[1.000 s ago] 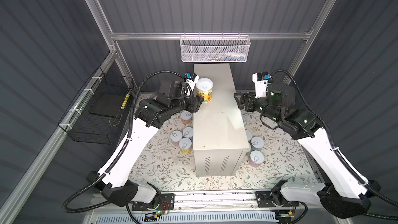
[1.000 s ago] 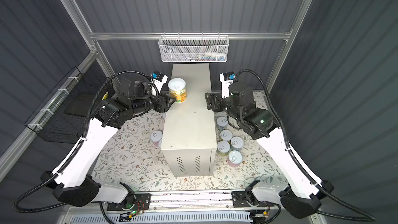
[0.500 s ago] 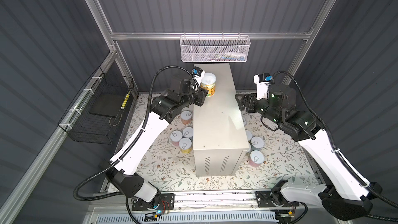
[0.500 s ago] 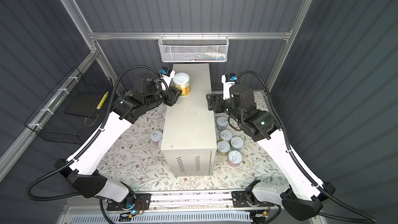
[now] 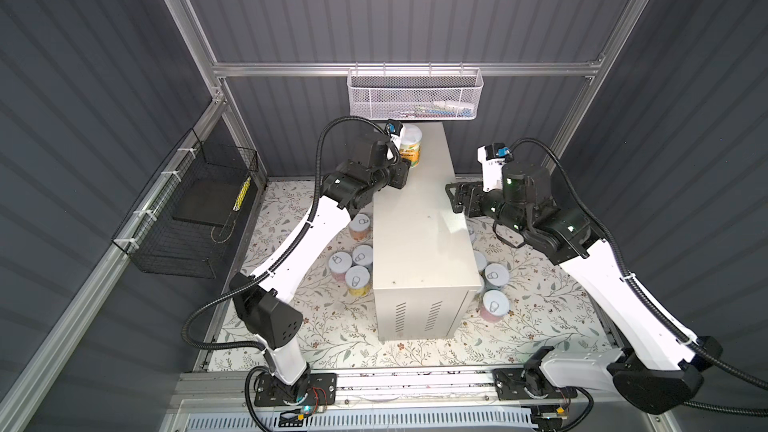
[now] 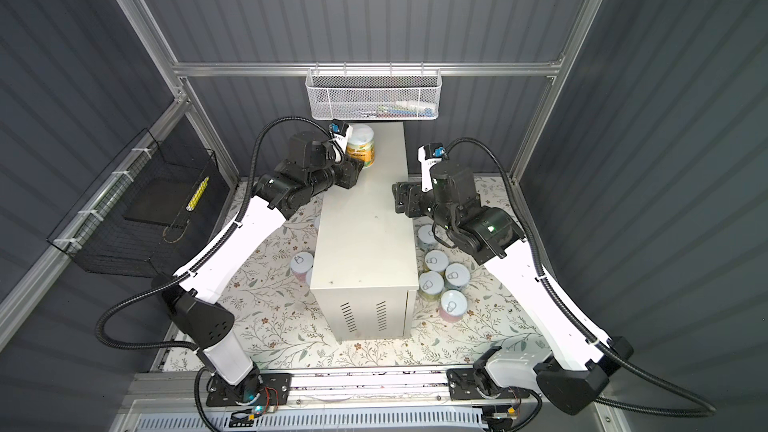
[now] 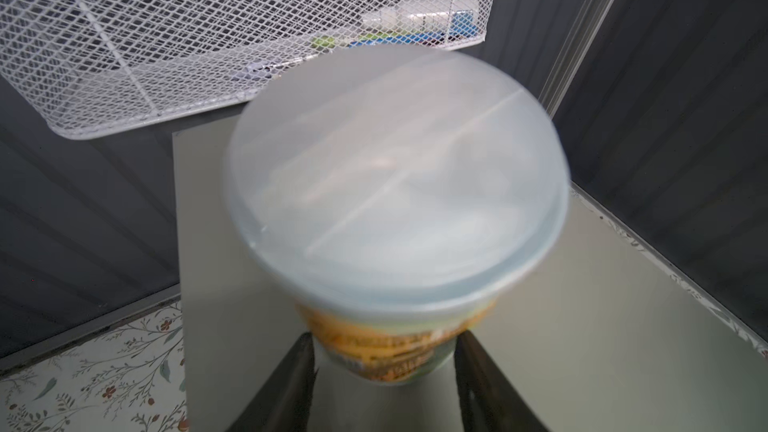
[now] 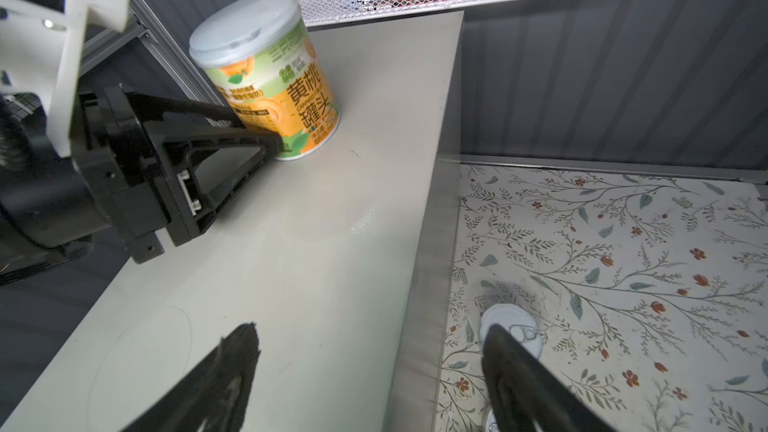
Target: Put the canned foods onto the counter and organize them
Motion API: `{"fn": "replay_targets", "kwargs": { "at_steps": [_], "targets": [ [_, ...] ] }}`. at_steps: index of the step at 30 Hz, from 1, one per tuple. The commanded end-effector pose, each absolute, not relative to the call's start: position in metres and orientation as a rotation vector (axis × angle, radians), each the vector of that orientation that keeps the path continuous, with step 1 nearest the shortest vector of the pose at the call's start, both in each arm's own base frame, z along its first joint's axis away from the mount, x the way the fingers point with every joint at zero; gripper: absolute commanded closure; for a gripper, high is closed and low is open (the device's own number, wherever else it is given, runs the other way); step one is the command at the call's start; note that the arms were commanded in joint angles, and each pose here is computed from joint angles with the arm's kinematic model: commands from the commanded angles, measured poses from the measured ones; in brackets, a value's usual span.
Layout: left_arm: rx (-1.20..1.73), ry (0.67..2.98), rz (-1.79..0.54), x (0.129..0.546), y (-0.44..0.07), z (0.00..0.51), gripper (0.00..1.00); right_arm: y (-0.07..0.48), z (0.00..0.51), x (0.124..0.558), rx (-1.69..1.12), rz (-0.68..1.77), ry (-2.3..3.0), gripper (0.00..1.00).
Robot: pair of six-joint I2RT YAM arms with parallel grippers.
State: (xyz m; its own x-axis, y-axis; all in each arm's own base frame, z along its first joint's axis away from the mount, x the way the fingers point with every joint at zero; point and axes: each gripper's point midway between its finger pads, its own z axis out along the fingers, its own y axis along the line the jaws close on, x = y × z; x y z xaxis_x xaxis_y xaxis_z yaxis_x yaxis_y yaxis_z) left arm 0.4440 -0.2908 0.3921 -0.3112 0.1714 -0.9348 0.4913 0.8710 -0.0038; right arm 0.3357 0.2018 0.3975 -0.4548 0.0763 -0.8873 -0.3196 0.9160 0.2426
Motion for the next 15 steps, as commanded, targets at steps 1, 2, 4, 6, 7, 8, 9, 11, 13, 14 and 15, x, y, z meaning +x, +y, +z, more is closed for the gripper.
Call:
{"fn": "replay_targets", "kwargs": {
  "at_steps": [1,2,4,6,7,8,9,11,13,14,15],
  "targets": [
    [0.411,1.817,-0.350,0.465,-0.287,0.418,0.45,0.204,0.416,0.341,-0.186,0.483,1.949,0.14],
    [0.394,1.811,-0.353,0.470,-0.286,0.419,0.44,0.205,0.416,0.342,-0.188,0.486,1.952,0.14],
    [0.359,1.788,-0.358,0.479,-0.285,0.421,0.39,0.207,0.414,0.343,-0.193,0.492,1.957,0.14],
    [0.330,1.789,-0.360,0.489,-0.282,0.418,0.39,0.205,0.414,0.346,-0.185,0.485,1.955,0.14],
    [0.317,1.793,-0.359,0.494,-0.281,0.418,0.38,0.204,0.415,0.349,-0.179,0.485,1.951,0.14],
    [0.305,1.801,-0.360,0.500,-0.280,0.417,0.38,0.202,0.417,0.352,-0.173,0.487,1.948,0.14],
    [0.297,1.810,-0.362,0.505,-0.280,0.415,0.37,0.202,0.418,0.354,-0.172,0.487,1.946,0.14],
    [0.283,1.807,-0.371,0.512,-0.278,0.417,0.36,0.201,0.417,0.363,-0.170,0.482,1.947,0.14],
    [0.273,1.805,-0.372,0.519,-0.277,0.416,0.35,0.201,0.415,0.371,-0.165,0.489,1.955,0.14],
    [0.267,1.807,-0.369,0.522,-0.276,0.415,0.35,0.202,0.414,0.374,-0.164,0.491,1.957,0.14],
    [0.260,1.808,-0.367,0.525,-0.275,0.415,0.35,0.202,0.412,0.378,-0.161,0.494,1.962,0.15]
  ]
}}
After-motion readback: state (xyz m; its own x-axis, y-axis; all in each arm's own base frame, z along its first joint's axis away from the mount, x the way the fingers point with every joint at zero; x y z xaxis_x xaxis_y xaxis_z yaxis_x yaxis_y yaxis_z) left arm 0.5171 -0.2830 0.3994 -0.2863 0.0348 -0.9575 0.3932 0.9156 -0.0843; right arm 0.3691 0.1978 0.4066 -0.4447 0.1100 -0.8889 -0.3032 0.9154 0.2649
